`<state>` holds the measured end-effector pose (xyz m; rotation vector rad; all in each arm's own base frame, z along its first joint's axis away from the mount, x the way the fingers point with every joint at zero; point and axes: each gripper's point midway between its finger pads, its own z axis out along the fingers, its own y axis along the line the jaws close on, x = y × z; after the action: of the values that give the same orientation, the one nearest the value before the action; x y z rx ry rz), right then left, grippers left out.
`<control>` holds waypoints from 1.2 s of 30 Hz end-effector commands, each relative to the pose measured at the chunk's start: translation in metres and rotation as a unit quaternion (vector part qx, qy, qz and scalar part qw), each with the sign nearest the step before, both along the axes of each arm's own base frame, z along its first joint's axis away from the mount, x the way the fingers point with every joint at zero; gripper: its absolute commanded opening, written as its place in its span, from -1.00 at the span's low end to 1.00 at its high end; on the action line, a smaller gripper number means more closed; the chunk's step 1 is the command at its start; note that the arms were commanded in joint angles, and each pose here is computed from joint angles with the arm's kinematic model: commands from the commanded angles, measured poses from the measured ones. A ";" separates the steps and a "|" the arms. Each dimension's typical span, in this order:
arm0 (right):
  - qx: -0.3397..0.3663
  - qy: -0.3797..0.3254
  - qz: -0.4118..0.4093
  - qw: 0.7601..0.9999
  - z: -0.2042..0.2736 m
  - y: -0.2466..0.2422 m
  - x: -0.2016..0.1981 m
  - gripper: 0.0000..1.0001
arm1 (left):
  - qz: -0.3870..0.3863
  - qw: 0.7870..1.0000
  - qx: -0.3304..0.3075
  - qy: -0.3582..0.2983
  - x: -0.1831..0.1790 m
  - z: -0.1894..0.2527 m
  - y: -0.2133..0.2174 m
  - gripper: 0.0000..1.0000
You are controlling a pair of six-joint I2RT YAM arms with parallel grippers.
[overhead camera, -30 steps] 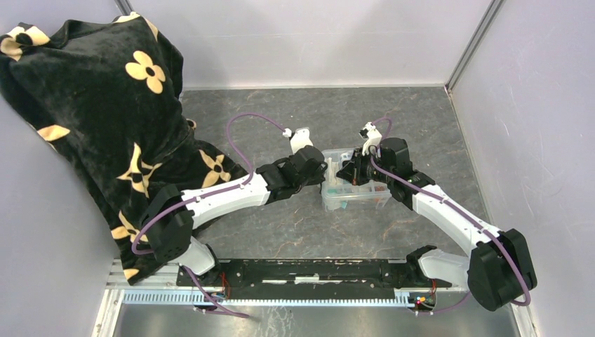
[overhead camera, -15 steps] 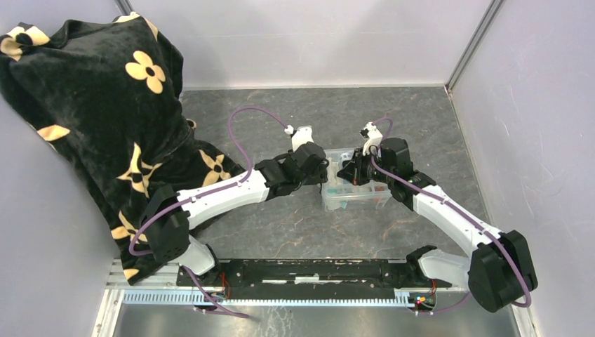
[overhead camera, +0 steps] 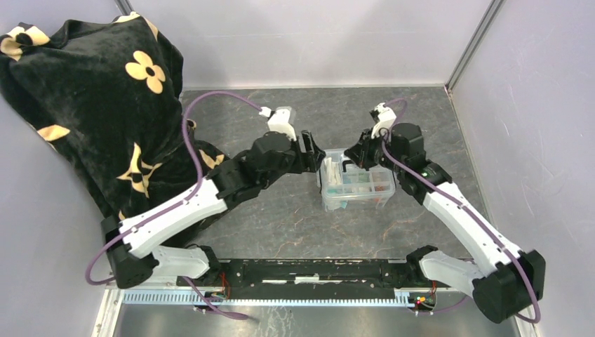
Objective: Organize the medicine kit
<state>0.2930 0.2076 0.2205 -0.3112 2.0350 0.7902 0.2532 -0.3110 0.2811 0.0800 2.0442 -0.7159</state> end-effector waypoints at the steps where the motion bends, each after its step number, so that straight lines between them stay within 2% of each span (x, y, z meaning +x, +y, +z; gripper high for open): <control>1: -0.047 -0.086 -0.063 0.993 0.048 -0.034 0.004 -0.58 | 0.033 0.997 0.013 -0.069 -0.002 0.044 0.042 0.62; 6: -0.125 -0.105 -0.128 0.978 0.043 -0.083 -0.015 -0.33 | 0.126 0.986 0.072 -0.084 -0.009 0.041 0.114 0.78; 10: -0.177 -0.112 -0.177 0.962 0.038 -0.122 -0.038 -0.17 | 0.167 0.979 0.074 -0.086 -0.025 0.035 0.157 0.89; 12: -0.190 -0.115 -0.201 0.954 0.036 -0.137 -0.048 -0.02 | 0.181 0.978 0.065 -0.085 -0.034 0.030 0.174 0.94; 18: -0.212 -0.118 -0.275 0.930 0.020 -0.177 -0.071 0.41 | 0.209 0.973 0.048 -0.085 -0.056 0.020 0.215 1.00; 20: -0.215 -0.116 -0.299 0.923 0.011 -0.188 -0.076 0.50 | 0.215 0.972 0.051 -0.087 -0.062 0.018 0.227 1.00; 24: -0.184 -0.133 -0.338 0.913 0.013 -0.198 -0.082 0.93 | 0.221 0.968 0.071 -0.093 -0.070 0.014 0.247 1.00; 28: -0.165 -0.152 -0.361 0.905 0.015 -0.205 -0.086 0.96 | 0.227 0.966 0.081 -0.094 -0.075 0.003 0.259 1.00; 36: -0.137 -0.187 -0.389 0.892 0.011 -0.214 -0.088 0.96 | 0.232 0.965 0.057 -0.107 -0.079 0.000 0.266 1.00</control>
<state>0.2042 0.0052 0.2292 0.1180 1.7386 -0.0298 0.1727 -0.0514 0.2795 -0.2101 1.8337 -0.2935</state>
